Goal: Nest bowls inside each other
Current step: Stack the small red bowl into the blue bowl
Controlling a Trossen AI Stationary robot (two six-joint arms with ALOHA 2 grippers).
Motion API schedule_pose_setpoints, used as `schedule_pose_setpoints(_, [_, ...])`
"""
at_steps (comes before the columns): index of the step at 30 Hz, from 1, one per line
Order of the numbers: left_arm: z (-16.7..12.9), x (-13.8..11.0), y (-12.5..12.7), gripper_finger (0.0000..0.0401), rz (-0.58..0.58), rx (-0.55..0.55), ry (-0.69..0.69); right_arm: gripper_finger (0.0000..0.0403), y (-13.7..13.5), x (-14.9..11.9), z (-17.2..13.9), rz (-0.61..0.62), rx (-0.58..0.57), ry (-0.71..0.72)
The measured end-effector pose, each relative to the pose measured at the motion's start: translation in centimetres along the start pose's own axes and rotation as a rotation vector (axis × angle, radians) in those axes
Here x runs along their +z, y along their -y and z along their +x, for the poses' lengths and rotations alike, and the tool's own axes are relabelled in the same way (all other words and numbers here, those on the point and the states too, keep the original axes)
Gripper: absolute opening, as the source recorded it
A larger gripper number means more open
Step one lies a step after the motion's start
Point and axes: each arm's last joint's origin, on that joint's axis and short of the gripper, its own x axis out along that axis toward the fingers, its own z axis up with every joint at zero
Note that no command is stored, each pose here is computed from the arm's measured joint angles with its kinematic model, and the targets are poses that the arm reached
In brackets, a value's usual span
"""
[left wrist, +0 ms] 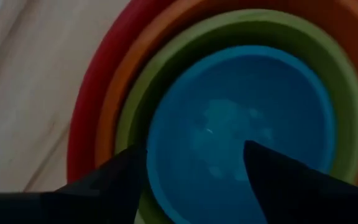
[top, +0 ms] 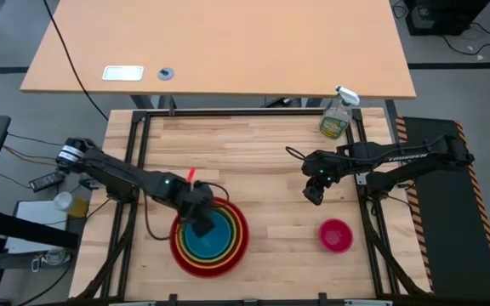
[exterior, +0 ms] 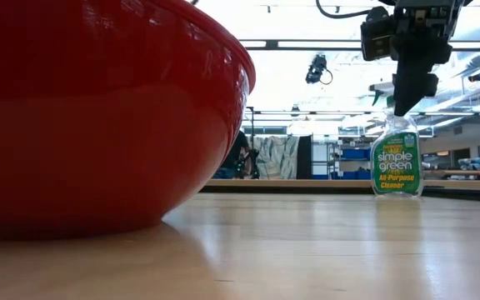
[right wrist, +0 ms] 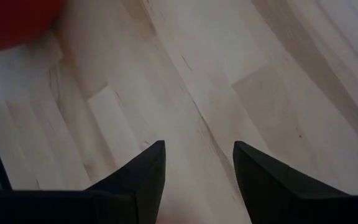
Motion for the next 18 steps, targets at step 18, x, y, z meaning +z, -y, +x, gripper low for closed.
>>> schedule_pose_setpoints(18, [-6.3, 0.0, -2.4, 0.0263, 0.045, -0.047, 0.284, 0.0196, -0.1, -0.9, 0.0, -0.206, -0.048, -0.06])
